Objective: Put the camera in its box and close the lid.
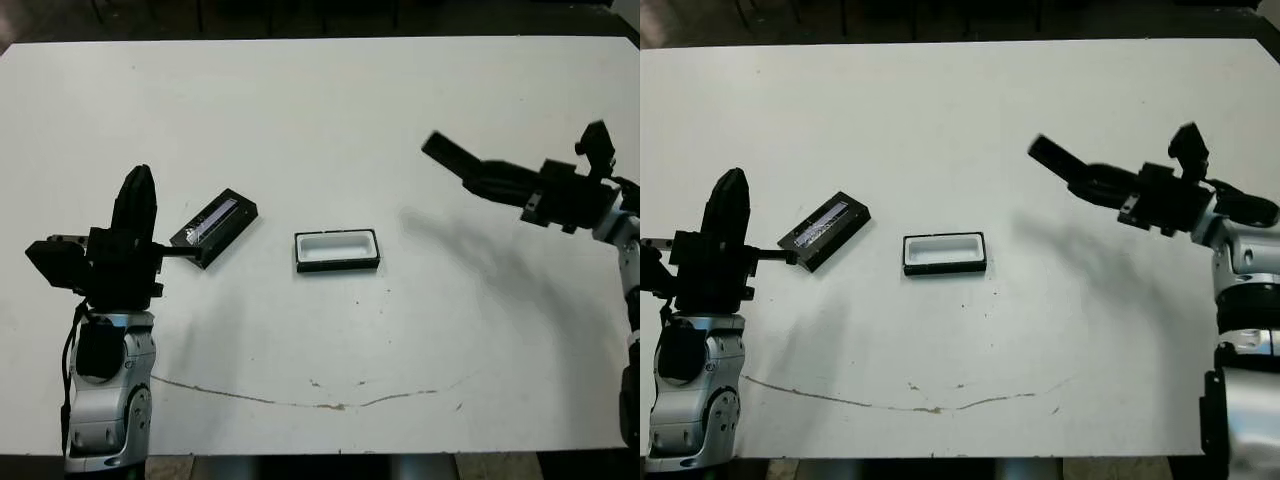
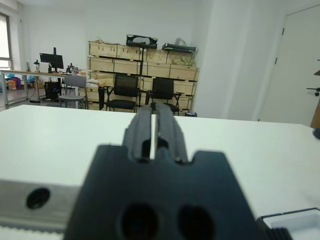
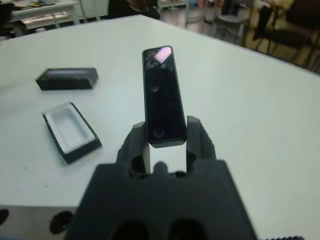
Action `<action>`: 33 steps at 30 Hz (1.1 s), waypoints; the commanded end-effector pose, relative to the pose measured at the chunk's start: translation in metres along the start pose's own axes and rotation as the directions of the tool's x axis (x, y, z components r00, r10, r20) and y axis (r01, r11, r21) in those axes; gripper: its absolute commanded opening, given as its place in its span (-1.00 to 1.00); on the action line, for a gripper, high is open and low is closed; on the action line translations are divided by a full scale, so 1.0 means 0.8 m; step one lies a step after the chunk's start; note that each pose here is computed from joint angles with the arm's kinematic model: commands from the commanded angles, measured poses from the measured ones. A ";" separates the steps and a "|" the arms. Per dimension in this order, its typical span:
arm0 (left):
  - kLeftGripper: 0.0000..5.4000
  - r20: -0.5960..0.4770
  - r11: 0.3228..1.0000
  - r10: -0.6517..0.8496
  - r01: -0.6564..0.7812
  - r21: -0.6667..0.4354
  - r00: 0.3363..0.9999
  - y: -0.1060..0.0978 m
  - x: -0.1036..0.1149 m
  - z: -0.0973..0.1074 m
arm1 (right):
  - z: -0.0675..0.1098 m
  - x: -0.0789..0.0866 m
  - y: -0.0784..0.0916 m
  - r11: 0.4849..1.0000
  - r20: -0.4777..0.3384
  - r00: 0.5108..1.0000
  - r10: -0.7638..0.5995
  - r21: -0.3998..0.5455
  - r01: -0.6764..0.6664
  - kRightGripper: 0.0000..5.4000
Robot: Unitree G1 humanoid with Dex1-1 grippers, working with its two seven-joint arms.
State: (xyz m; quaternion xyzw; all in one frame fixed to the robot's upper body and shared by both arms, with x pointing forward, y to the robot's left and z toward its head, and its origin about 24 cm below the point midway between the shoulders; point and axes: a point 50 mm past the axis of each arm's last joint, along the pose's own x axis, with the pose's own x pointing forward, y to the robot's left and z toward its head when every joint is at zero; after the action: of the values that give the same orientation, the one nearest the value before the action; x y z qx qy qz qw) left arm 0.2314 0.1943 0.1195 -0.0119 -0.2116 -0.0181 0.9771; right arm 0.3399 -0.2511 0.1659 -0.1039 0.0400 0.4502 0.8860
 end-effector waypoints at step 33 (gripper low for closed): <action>-1.00 -0.051 0.999 0.024 -0.021 0.047 0.998 -0.006 -0.010 -0.005 | 0.059 0.106 0.106 0.769 -0.560 0.750 0.352 -0.284 -0.573 -0.82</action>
State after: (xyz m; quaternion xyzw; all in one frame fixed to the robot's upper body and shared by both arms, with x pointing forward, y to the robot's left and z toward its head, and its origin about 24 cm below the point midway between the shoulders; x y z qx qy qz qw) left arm 0.2276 0.1869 0.1186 0.0060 -0.2046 -0.0079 0.9788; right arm 0.3237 -0.1226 0.1939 -0.3924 0.1567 0.6177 0.6633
